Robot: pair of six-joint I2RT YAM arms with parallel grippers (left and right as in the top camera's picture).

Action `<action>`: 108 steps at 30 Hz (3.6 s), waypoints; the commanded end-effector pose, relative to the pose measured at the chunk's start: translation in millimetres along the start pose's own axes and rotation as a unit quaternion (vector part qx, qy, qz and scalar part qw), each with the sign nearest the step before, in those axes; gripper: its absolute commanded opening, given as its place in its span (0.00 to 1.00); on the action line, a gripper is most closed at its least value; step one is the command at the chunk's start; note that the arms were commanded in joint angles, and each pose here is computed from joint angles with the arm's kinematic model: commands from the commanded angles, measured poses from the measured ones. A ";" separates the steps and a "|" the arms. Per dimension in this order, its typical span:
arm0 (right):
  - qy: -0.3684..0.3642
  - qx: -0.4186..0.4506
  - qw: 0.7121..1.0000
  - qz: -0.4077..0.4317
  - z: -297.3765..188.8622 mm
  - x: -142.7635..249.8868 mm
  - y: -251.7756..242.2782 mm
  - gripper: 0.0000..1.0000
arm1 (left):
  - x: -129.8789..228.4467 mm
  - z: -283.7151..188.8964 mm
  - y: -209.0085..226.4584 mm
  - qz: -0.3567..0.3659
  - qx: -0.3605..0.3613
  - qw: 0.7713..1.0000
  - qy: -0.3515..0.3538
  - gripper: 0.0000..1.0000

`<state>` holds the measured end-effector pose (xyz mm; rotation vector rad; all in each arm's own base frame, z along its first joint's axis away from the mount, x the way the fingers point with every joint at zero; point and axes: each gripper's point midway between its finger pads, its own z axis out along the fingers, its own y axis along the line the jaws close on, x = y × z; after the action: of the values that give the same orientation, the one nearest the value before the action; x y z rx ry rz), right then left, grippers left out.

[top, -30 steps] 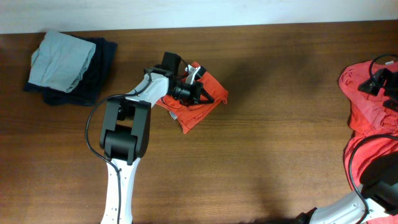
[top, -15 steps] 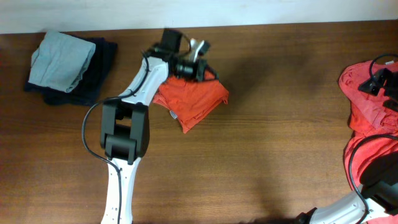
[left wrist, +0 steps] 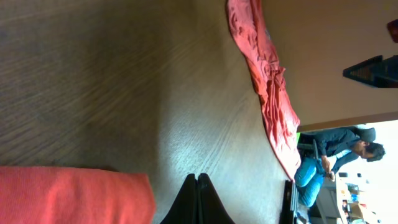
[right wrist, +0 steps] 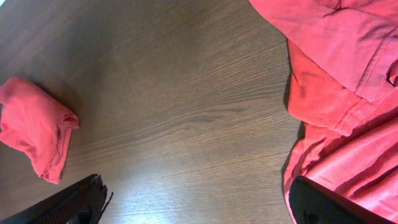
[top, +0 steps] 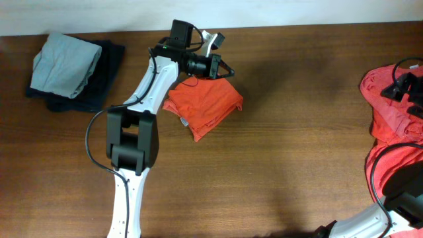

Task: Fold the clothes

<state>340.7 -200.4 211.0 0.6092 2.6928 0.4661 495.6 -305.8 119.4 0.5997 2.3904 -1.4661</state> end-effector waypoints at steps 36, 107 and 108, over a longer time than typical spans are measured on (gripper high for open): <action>-0.006 0.001 1.000 -0.004 -4.5 -0.9 2.0 0.99 | 34.4 34.3 10.9 -0.123 -0.006 0.988 0.090 0.00; -0.006 0.001 1.000 -0.004 -4.5 -0.9 2.0 0.99 | -9.3 -2.8 117.1 -0.152 -0.138 0.978 -0.032 0.01; -0.006 0.001 1.000 -0.004 -4.5 -0.9 2.0 0.99 | -19.3 -6.8 105.9 -0.141 -0.118 0.982 -0.039 0.01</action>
<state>340.7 -200.4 211.0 0.6092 2.6928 0.4661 558.2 -257.2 33.4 0.1235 2.6743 -1.1238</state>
